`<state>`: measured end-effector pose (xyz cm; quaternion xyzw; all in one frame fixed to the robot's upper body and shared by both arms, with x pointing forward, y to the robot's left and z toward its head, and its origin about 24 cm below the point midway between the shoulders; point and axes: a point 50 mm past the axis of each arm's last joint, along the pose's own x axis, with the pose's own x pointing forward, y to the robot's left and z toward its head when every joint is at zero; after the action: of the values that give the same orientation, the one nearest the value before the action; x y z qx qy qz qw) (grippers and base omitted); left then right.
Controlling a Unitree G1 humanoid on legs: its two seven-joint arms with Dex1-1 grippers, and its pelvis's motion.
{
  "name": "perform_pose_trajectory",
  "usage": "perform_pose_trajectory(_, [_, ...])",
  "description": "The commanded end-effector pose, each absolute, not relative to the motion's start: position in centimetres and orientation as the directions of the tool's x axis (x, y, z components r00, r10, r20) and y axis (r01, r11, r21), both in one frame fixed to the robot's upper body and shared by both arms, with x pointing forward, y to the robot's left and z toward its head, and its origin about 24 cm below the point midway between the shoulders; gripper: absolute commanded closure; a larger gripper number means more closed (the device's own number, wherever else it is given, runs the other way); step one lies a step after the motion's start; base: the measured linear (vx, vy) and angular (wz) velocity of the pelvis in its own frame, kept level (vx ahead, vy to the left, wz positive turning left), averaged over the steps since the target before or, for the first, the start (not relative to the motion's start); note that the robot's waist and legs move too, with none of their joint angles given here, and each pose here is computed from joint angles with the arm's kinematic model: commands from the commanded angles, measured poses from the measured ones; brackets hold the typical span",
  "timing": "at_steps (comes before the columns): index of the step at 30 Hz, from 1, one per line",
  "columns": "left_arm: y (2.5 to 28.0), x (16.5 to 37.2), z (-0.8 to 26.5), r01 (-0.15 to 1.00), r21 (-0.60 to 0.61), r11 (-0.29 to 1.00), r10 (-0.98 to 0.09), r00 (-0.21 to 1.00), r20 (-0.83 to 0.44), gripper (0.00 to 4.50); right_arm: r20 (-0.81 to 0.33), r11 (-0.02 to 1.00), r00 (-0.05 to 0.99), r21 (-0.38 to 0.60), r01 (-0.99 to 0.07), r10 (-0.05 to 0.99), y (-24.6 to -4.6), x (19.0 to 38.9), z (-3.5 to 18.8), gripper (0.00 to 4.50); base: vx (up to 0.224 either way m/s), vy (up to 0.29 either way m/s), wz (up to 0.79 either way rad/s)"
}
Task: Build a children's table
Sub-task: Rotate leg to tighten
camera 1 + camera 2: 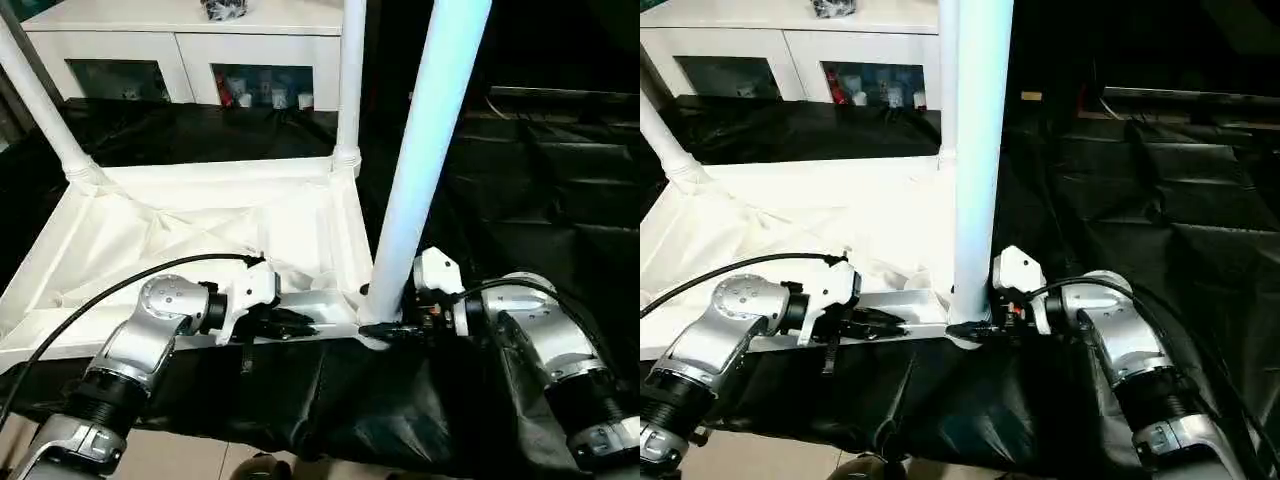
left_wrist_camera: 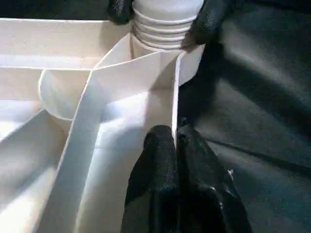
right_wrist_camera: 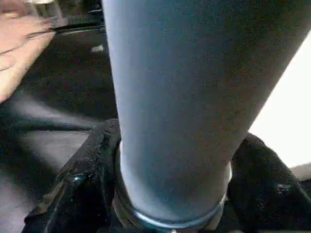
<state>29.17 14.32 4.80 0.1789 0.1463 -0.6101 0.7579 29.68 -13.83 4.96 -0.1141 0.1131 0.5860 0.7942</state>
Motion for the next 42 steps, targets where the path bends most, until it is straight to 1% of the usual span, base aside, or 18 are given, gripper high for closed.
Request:
perform_pose_trajectory(1, [13.4, 31.2, 7.4, 0.928, 0.217, 0.304, -0.864, 0.364, -0.346, 4.50, -0.326, 0.300, 0.300, -0.051, -0.953, 0.897, -11.9, 29.7, 4.1, 1.76, 0.000, 0.000, 0.00])
perform_pose_trajectory(3, [12.2, 32.0, 7.1, 0.896, 0.222, 0.384, -0.836, 0.439, -0.329, 4.50, -0.309, 0.501, 0.496, -0.070, -0.863, 0.811, -11.5, 31.3, 3.7, 1.77, 0.000, 0.000, 0.00])
perform_pose_trajectory(5, [11.1, 32.7, 7.0, 0.870, 0.222, 0.440, -0.814, 0.491, -0.310, 4.50, -0.288, 0.642, 0.627, -0.052, -0.765, 0.724, -11.0, 32.3, 3.4, 1.78, 0.000, 0.000, 0.00])
perform_pose_trajectory(6, [10.8, 32.8, 7.1, 0.865, 0.224, 0.450, -0.810, 0.500, -0.306, 4.50, -0.284, 0.671, 0.654, -0.046, -0.740, 0.701, -10.9, 32.6, 3.3, 1.78, 0.000, 0.000, 0.00])
perform_pose_trajectory(7, [9.2, 33.4, 7.1, 0.833, 0.227, 0.504, -0.784, 0.552, -0.284, 4.50, -0.277, 0.761, 0.734, -0.017, -0.649, 0.620, -10.2, 33.2, 3.0, 1.78, 0.000, 0.000, 0.00])
perform_pose_trajectory(9, [7.6, 33.6, 7.0, 0.820, 0.242, 0.518, -0.772, 0.571, -0.279, 4.50, -0.275, 0.821, 0.794, -0.032, -0.571, 0.542, -9.3, 33.8, 3.0, 1.78, 0.000, 0.000, 0.00])
perform_pose_trajectory(13, [6.0, 33.4, 6.7, 0.828, 0.260, 0.497, -0.779, 0.558, -0.286, 4.50, -0.254, 0.829, 0.814, -0.071, -0.555, 0.523, -7.7, 33.9, 3.1, 1.78, 0.000, 0.000, 0.00])
perform_pose_trajectory(14, [5.9, 33.3, 6.7, 0.830, 0.260, 0.493, -0.782, 0.554, -0.286, 4.50, -0.245, 0.826, 0.816, -0.086, -0.556, 0.524, -7.6, 33.9, 3.2, 1.22, 0.000, 0.000, 0.00])
perform_pose_trajectory(15, [5.8, 33.3, 6.6, 0.832, 0.262, 0.489, -0.784, 0.551, -0.286, 4.50, -0.237, 0.821, 0.810, -0.075, -0.566, 0.536, -7.4, 33.8, 3.2, 1.08, 0.000, 0.000, 0.00])
perform_pose_trajectory(18, [5.8, 33.1, 6.6, 0.843, 0.263, 0.470, -0.797, 0.533, -0.283, 4.50, -0.227, 0.811, 0.793, -0.023, -0.584, 0.565, -6.9, 33.9, 3.3, 1.01, 0.000, 0.000, 0.00])
perform_pose_trajectory(22, [6.3, 33.0, 6.7, 0.851, 0.258, 0.458, -0.808, 0.520, -0.277, 4.50, -0.221, 0.800, 0.795, -0.086, -0.593, 0.565, -6.9, 34.0, 3.5, 0.61, 0.000, 0.000, 0.00])
perform_pose_trajectory(26, [7.5, 32.4, 7.0, 0.883, 0.240, 0.404, -0.848, 0.460, -0.265, 4.50, -0.218, 0.736, 0.746, -0.142, -0.662, 0.629, -7.8, 33.9, 3.7, 0.61, 0.000, 0.000, 0.00])
perform_pose_trajectory(32, [9.8, 31.6, 7.2, 0.919, 0.233, 0.319, -0.882, 0.377, -0.282, 4.50, -0.221, 0.577, 0.595, -0.145, -0.804, 0.773, -8.9, 32.8, 3.9, 0.61, 0.000, 0.000, 0.00])
perform_pose_trajectory(34, [10.9, 31.2, 7.4, 0.935, 0.226, 0.272, -0.896, 0.332, -0.295, 4.50, -0.219, 0.462, 0.478, -0.122, -0.879, 0.851, -9.4, 31.9, 4.2, 0.61, 0.000, 0.000, 0.00])
perform_pose_trajectory(35, [10.9, 31.2, 7.4, 0.935, 0.226, 0.272, -0.896, 0.332, -0.295, 4.50, -0.219, 0.462, 0.478, -0.122, -0.879, 0.851, -9.4, 31.9, 4.2, 0.61, 0.000, 0.000, 0.00])
perform_pose_trajectory(37, [12.0, 30.7, 7.6, 0.950, 0.213, 0.228, -0.906, 0.287, -0.311, 4.50, -0.233, 0.321, 0.335, -0.097, -0.942, 0.913, -10.0, 30.6, 4.4, 0.61, 0.000, 0.000, 0.00])
perform_pose_trajectory(39, [12.3, 30.6, 7.6, 0.953, 0.209, 0.219, -0.907, 0.277, -0.316, 4.50, -0.241, 0.280, 0.292, -0.085, -0.956, 0.926, -10.2, 30.2, 4.4, 0.61, 0.000, 0.000, 0.00])
perform_pose_trajectory(42, [13.2, 30.3, 7.8, 0.961, 0.201, 0.188, -0.911, 0.247, -0.329, 4.50, -0.280, 0.134, 0.144, -0.056, -0.989, 0.949, -11.2, 28.9, 4.5, 0.61, 0.000, 0.000, 0.00])
